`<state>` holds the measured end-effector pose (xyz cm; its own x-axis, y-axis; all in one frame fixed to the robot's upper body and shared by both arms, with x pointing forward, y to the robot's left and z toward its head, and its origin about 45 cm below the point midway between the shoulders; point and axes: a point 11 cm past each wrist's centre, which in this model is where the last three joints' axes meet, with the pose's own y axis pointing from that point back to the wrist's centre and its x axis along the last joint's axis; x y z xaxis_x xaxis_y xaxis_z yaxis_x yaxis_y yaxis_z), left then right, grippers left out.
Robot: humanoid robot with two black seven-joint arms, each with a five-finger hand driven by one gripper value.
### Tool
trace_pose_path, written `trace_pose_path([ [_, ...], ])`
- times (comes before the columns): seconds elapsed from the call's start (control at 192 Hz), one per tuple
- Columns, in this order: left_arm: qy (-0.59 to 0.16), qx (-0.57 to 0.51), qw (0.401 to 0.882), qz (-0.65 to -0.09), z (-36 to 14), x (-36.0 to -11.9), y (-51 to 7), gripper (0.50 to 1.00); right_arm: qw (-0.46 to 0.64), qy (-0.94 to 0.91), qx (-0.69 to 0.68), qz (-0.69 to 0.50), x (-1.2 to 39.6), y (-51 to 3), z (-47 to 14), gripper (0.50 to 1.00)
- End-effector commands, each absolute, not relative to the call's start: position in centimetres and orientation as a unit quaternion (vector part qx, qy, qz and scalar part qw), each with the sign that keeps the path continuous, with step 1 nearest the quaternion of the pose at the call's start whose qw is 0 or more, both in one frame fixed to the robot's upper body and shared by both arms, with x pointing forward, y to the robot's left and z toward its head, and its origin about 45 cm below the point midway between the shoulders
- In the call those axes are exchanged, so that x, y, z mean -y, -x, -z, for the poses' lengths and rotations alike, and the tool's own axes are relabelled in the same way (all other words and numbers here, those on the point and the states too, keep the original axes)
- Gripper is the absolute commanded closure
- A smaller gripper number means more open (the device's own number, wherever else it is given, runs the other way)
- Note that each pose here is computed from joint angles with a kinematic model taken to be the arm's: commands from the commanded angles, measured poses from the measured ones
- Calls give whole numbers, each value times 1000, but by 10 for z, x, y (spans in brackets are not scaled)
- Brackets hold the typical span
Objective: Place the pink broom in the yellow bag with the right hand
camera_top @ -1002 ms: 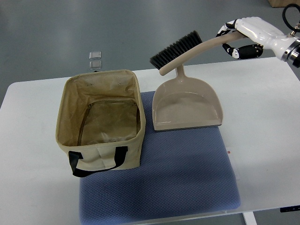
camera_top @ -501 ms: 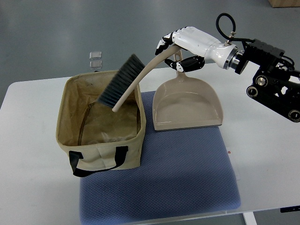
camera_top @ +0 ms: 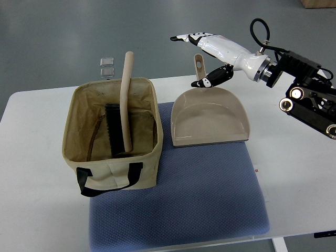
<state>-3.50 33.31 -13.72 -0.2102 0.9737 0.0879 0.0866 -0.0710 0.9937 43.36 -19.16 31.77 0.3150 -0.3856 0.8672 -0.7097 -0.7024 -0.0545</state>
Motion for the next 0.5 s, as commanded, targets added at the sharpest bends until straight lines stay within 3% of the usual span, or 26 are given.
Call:
trace_pose_path([
  [0.0,-482,-550,403,-550,137,-333,35,500,153,-811,390,-408,211,-440,-321,587],
  [0.496,-482,-550,403,-550,137,-333,35,500,-28,-783,621,18,342,-456,-283,587],
])
